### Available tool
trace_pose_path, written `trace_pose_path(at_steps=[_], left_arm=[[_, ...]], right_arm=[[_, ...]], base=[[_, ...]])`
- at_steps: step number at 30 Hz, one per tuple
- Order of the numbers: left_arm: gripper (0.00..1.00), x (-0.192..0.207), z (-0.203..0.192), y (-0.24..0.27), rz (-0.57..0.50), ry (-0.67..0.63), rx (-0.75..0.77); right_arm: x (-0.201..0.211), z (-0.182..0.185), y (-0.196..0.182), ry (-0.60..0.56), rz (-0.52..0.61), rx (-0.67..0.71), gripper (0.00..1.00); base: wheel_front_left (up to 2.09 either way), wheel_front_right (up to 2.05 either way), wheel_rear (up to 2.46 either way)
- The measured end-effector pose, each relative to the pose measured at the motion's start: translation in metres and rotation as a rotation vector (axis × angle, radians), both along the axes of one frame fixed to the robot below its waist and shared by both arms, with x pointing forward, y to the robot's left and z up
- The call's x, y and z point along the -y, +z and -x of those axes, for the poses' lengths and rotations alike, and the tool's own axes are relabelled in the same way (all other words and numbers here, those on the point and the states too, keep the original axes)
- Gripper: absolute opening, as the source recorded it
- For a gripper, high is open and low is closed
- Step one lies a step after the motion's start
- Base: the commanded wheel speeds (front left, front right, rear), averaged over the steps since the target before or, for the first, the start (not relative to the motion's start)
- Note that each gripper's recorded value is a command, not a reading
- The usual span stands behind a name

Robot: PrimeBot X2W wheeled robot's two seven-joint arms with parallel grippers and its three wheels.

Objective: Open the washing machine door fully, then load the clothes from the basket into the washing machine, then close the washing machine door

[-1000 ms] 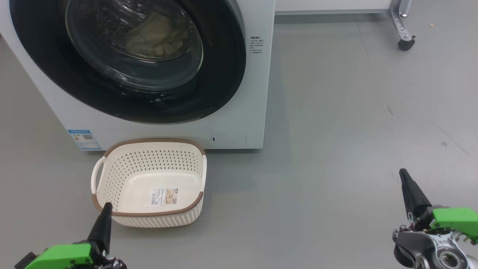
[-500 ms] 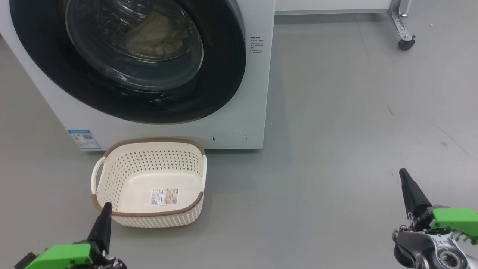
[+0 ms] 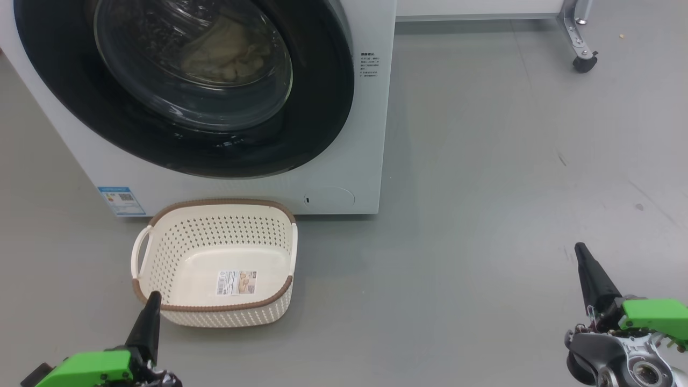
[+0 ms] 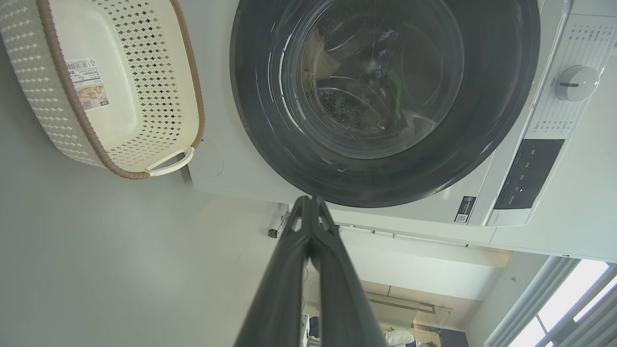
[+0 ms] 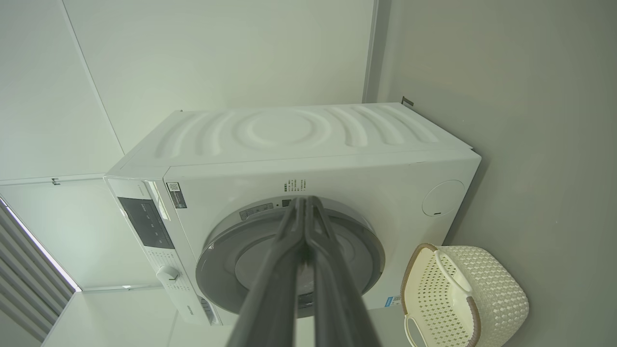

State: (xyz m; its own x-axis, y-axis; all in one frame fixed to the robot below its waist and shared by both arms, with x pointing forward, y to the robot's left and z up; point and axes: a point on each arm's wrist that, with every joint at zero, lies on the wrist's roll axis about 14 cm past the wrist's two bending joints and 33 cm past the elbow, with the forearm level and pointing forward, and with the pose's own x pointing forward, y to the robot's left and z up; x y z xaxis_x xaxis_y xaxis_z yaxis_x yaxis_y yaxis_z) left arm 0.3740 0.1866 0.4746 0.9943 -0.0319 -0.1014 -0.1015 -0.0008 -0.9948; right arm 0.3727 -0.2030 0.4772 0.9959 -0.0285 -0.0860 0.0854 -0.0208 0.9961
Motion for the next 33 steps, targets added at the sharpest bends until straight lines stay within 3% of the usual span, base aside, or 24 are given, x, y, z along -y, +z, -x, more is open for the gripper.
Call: trace_pose_path(at_steps=[33], left_arm=[[0.0, -0.0022, 0.0001, 0.0001, 0.001, 0.008, 0.0]], right_arm=[[0.0, 0.0, 0.0, 0.0, 0.0, 0.0, 0.0]], base=[[0.0, 0.0, 0.0]])
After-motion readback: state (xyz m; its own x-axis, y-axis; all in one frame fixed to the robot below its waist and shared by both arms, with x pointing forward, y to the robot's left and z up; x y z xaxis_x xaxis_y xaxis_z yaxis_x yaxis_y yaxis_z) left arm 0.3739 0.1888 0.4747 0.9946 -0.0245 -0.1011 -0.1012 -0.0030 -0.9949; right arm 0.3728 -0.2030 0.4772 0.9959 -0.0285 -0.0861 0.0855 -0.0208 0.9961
